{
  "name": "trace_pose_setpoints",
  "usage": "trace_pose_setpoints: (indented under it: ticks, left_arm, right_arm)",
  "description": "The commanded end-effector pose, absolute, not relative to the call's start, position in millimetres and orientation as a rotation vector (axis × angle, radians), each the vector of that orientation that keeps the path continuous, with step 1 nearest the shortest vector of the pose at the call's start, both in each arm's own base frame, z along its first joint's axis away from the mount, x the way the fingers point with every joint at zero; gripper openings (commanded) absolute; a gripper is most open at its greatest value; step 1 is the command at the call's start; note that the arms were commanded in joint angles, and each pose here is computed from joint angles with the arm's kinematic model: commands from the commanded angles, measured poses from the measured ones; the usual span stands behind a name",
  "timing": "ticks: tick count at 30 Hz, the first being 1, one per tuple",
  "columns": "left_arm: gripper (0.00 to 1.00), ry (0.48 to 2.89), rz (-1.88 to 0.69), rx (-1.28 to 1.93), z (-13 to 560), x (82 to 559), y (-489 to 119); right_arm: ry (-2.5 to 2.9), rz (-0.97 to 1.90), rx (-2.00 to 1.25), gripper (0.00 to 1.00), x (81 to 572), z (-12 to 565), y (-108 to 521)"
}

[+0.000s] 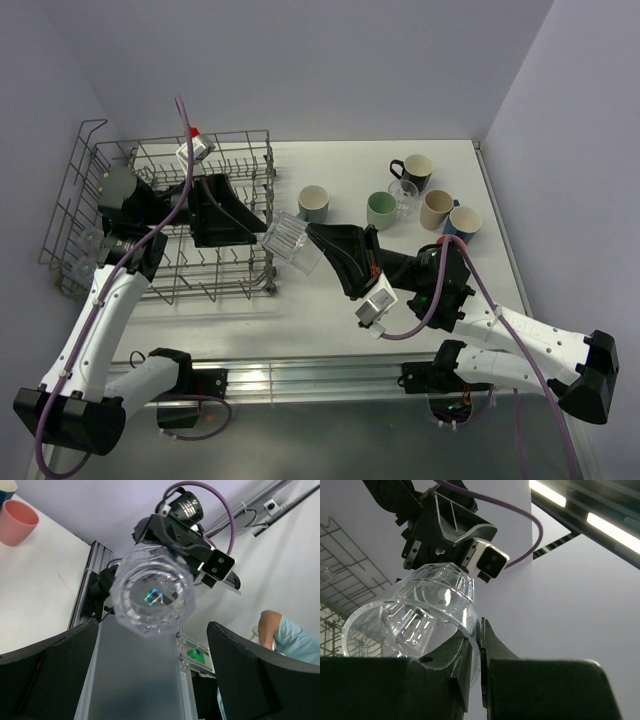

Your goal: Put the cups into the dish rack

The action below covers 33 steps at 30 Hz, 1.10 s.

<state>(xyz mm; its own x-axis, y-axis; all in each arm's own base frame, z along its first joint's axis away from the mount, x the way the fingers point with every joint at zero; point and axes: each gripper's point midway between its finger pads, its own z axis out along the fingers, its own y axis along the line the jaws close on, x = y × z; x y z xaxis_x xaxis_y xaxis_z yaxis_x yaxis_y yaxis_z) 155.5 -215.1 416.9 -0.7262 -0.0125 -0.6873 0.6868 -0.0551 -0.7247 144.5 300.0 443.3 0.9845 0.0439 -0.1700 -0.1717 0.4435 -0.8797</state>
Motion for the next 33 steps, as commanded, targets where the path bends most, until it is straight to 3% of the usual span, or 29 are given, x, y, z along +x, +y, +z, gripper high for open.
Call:
trace_pose_setpoints:
  ticks: [1, 17, 33]
  left_arm:
    - [0.99, 1.610, -1.802, 0.803, 435.1, 135.0, -218.8]
    - [0.99, 1.718, -1.853, 0.723, 411.2, 145.8, -228.1]
    - [0.90, 1.749, -1.857, 0.719, 401.3, 147.8, -232.9]
  right_arm:
    - [0.065, 0.155, -1.040, 0.00, 126.7, 470.0, 291.3]
    - [0.009, 0.084, -1.107, 0.00, 123.9, 452.4, 303.4]
    - [0.031, 0.014, -1.176, 0.00, 137.3, 435.9, 312.8]
